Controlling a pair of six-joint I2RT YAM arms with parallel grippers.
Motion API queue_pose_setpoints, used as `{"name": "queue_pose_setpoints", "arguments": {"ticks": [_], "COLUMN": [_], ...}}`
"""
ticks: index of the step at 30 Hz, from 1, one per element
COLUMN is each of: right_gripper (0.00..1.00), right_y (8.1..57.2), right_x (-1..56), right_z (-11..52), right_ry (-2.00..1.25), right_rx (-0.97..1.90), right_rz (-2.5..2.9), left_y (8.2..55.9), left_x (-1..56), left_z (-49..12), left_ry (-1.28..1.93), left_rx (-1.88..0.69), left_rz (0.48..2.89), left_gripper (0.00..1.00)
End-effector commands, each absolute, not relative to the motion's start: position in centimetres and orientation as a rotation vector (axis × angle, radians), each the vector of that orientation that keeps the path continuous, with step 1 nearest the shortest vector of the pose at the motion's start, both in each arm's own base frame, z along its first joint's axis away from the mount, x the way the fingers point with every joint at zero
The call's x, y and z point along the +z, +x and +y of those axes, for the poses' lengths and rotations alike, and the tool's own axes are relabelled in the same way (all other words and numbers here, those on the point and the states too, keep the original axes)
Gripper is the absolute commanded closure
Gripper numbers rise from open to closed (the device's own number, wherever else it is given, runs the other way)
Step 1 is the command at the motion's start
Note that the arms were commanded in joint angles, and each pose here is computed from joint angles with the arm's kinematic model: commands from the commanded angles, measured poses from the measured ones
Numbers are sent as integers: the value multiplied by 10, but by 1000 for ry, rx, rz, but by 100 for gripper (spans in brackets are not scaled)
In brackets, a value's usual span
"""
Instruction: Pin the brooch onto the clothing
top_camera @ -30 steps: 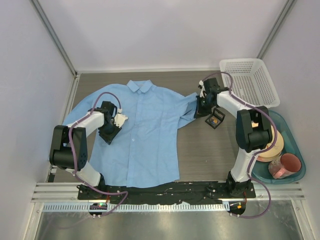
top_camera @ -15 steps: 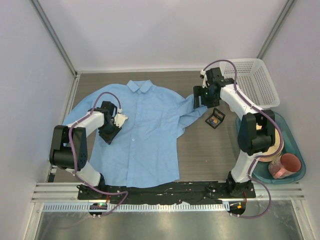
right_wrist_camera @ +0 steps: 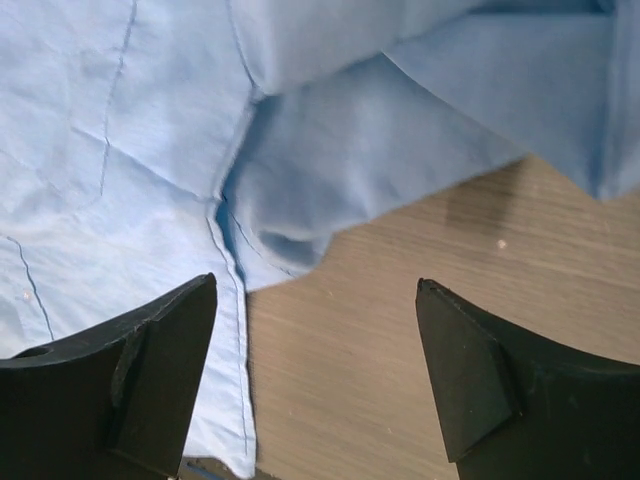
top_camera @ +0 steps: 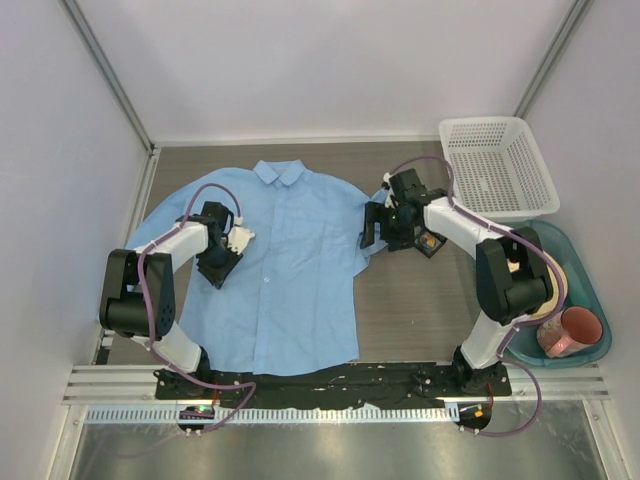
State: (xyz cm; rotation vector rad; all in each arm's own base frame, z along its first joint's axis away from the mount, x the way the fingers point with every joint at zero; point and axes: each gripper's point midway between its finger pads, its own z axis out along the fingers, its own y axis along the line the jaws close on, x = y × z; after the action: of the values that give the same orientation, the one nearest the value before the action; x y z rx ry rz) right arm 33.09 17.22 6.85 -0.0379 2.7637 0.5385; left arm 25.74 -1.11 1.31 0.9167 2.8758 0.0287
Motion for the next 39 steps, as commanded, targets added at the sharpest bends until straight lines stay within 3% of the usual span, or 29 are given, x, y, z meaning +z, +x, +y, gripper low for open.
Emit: {"name": "queue_pose_setpoints", "arguments": {"ticks": [1,7,10,13,14,16,28,36,39], "right_gripper": [14,15,26,56,79,99,99,99,99], "right_y": [360,360,357,353,355,353,415,437,427], "right_x": [63,29,20,23,29,41,204,294,319], "right_z": [190,190,175,162,153,139,63,76,126], "right_ry": [7,-2,-6,-30,-13,-48,-298,-406,-613], "right_rx": [511,370,281,247,239,208,-117,-79,78], "right_rz": [2663,2726,2753,2771,2769,2791,2415,2159,2023], "left_y": [260,262,264,265,264,263,262,261,260], "left_x": [3,4,4,4,4,3,1,3,4], "left_z": [-16,-17,-17,-17,-17,-17,-17,-20,-21], "left_ry": [897,891,891,886,889,892,889,877,877], "left_rx": [-22,-30,-27,-27,-27,-28,-27,-51,-58], "left_rz": [2877,2873,2872,2872,2873,2875,2873,2868,2867], "left_gripper": [73,73,73,73,73,73,73,73,73]}}
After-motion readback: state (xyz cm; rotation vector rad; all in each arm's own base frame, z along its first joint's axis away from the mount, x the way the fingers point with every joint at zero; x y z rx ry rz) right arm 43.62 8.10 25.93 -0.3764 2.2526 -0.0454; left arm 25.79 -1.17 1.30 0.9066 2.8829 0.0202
